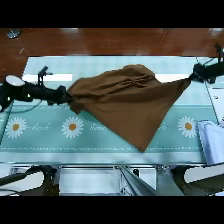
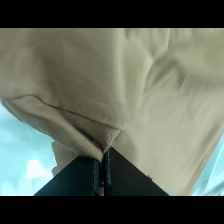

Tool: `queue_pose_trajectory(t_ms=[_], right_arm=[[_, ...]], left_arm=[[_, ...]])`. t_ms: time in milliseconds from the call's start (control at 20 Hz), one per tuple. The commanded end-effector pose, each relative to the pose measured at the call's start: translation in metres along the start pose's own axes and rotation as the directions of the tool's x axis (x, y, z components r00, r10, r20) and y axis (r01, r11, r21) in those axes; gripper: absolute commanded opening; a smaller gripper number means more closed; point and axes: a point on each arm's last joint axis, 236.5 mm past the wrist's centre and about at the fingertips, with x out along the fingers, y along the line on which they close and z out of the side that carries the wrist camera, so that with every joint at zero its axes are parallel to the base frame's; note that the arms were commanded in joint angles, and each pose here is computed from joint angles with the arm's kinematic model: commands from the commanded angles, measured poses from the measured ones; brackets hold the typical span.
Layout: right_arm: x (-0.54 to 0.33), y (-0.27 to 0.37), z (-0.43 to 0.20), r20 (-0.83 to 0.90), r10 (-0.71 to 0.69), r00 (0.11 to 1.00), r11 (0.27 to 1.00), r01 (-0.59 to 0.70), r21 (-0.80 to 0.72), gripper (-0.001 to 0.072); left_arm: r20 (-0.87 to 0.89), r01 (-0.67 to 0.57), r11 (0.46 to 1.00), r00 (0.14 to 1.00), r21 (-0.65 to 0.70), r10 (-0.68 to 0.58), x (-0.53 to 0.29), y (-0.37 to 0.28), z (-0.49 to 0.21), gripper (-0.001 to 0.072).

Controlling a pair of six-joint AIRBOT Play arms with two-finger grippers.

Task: Fold the shirts.

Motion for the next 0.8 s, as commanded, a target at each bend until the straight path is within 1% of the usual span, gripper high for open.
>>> queue_pose_trajectory(t_ms=[0,150,250,300,350,400,450,500,550,600,650,750], right_arm=[[0.004,0.017,0.066,0.104,0.095,0.99,0.995,-0.098,0.027,0.002],[0.023,0.036,0.081,0.126,0.235,0.964,0.967,-0.245,0.07,0.002],[0.038,0.041,0.075,0.091,0.299,0.95,0.945,-0.308,0.107,0.0023],[0.04,0.043,0.071,0.071,0.314,0.947,0.94,-0.321,0.113,0.011],[0.04,0.043,0.066,0.05,0.318,0.947,0.941,-0.321,0.109,0.035],[0.036,0.045,0.06,0.027,0.331,0.943,0.938,-0.332,0.104,0.064],[0.027,0.046,0.054,0.003,0.348,0.938,0.934,-0.347,0.086,0.0631],[0.016,0.04,0.048,-0.016,0.347,0.938,0.935,-0.344,0.079,0.0631],[0.003,0.029,0.038,-0.05,0.329,0.943,0.942,-0.324,0.082,0.0631],[-0.01,0.013,0.02,-0.113,0.287,0.951,0.957,-0.28,0.076,0.063],[-0.023,-0.007,0.002,-0.168,0.221,0.961,0.975,-0.212,0.072,0.063],[-0.048,-0.06,-0.035,-0.24,0.026,0.97,0.996,-0.003,0.095,0.063]], left_arm=[[-0.067,0.02,1.0,0.998,0.009,-0.019,0.012,-0.016,-0.073,0.0026],[-0.146,0.017,1.0,0.989,0.022,-0.014,0.029,-0.02,-0.117,0.0027],[-0.159,0.008,0.999,0.987,0.045,-0.001,0.039,-0.021,-0.124,0.0027],[-0.156,0.007,0.999,0.988,0.048,0.0,0.04,-0.022,-0.123,0.0031],[-0.153,0.006,0.999,0.988,0.049,0.001,0.039,-0.022,-0.121,0.015],[-0.156,0.008,0.999,0.988,0.045,-0.001,0.036,-0.022,-0.12,0.0576],[-0.155,-0.004,0.999,0.988,0.046,0.011,0.029,-0.017,-0.115,0.0704],[-0.153,-0.025,0.999,0.988,0.047,0.032,0.018,-0.01,-0.107,0.0704],[-0.144,-0.07,0.997,0.987,0.013,0.071,0.004,0.003,-0.097,0.0704],[-0.126,-0.117,0.993,0.986,-0.018,0.113,-0.011,0.019,-0.086,0.0704],[-0.096,-0.157,0.986,0.984,-0.047,0.152,-0.025,0.036,-0.076,0.0703],[-0.034,-0.183,0.968,0.983,-0.171,0.18,-0.044,0.066,-0.062,0.0703]])
